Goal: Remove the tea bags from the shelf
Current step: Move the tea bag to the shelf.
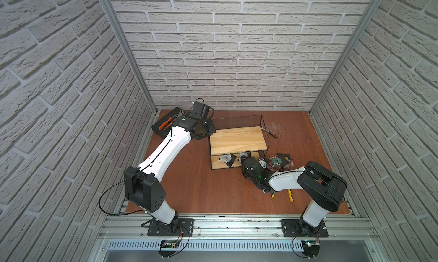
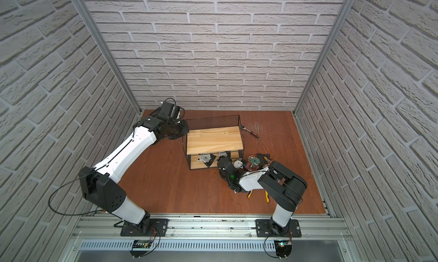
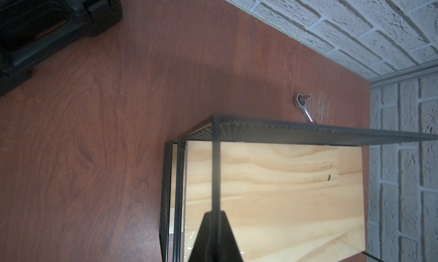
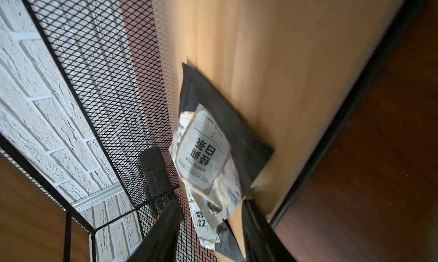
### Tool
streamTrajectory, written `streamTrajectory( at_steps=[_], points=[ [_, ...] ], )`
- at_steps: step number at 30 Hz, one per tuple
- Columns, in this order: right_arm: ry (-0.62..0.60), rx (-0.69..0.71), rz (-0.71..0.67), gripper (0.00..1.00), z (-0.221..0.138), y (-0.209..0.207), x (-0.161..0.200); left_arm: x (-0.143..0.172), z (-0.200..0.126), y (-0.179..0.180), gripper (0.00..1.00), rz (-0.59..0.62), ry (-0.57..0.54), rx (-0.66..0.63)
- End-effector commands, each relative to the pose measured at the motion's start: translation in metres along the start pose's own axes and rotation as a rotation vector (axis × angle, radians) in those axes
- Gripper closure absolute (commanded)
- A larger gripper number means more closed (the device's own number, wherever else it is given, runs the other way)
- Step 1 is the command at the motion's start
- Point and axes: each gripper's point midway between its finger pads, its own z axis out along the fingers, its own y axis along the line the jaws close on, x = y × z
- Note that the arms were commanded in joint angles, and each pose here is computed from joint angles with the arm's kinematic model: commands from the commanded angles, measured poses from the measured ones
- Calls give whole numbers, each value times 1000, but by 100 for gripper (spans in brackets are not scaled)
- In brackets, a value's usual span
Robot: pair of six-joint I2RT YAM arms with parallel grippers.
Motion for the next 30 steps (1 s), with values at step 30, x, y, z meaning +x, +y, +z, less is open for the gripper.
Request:
streamTrajectory(
  at_steps=[30],
  points=[
    [24,-142,-134,64,-6,41,-2,-13,-5,3,100,-52,-69,2]
  ],
)
